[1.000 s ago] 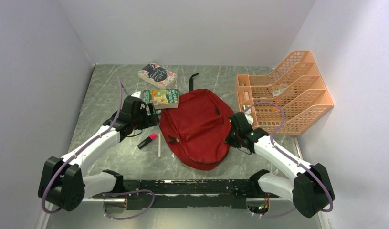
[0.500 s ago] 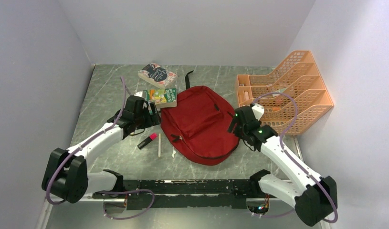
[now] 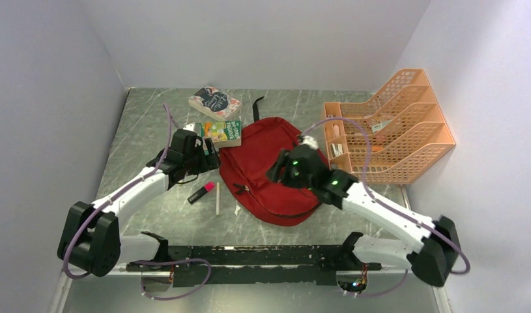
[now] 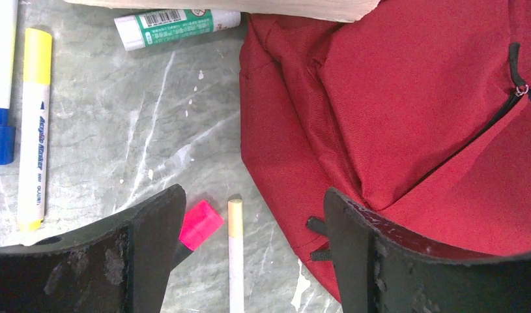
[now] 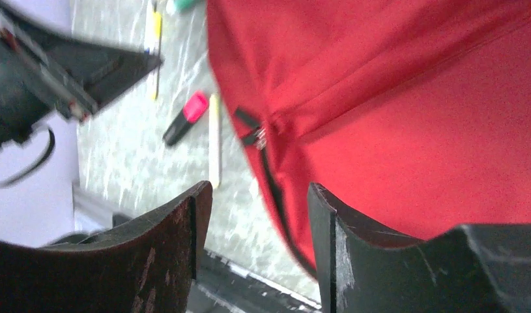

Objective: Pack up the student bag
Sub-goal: Unzip the student bag at the center of the board.

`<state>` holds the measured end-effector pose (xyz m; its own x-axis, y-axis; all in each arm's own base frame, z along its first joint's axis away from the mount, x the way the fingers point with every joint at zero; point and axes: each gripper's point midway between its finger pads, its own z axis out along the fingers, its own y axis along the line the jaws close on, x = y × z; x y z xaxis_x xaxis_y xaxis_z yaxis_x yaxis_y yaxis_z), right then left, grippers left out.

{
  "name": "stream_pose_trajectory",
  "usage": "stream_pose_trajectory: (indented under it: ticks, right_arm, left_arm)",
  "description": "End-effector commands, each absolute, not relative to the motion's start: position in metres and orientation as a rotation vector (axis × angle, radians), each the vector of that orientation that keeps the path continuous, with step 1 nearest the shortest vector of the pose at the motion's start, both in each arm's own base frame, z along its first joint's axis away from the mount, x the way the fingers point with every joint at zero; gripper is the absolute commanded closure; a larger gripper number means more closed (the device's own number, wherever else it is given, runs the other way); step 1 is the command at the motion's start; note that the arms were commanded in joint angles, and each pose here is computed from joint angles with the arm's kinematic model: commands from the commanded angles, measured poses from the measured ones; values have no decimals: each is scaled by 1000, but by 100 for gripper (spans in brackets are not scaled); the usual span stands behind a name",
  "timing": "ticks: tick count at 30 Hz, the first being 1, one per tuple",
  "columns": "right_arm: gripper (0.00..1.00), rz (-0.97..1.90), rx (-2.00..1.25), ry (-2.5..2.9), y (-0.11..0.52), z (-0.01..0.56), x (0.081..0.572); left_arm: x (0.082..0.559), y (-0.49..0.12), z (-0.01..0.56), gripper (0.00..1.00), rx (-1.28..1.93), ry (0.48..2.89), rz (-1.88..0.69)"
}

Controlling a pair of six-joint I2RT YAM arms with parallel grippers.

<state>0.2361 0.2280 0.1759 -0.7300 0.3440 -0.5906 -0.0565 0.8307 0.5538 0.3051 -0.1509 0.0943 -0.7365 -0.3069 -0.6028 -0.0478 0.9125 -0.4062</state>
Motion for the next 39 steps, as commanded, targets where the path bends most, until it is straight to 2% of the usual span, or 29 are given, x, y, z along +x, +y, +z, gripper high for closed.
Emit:
stream_pose_trajectory:
  ticks: [1,6,15,23,30,39]
  right_arm:
    - [41,832,233,2265,300,179,220]
    - [42,643,301,2258,337,151,210]
    - [59,489,512,2294,363,104,201]
    - [60,376,565,2326,360,72,201]
    - [57,295,588,2309,359,57,208]
    - [57,292,652,2255,349,47,224]
  left_arm:
    - [312,-151,123,18,-238,2300,-480]
    - [308,-147,132,17,-231,2280,-471]
    - [297,-153,140,16,-195,2268,-509]
    - [290,-157,145,15,-159,2256,-484]
    - [288,-159,145,15,-149,2252,-490]
    - [288,-160,144,15,-144,2256,-486]
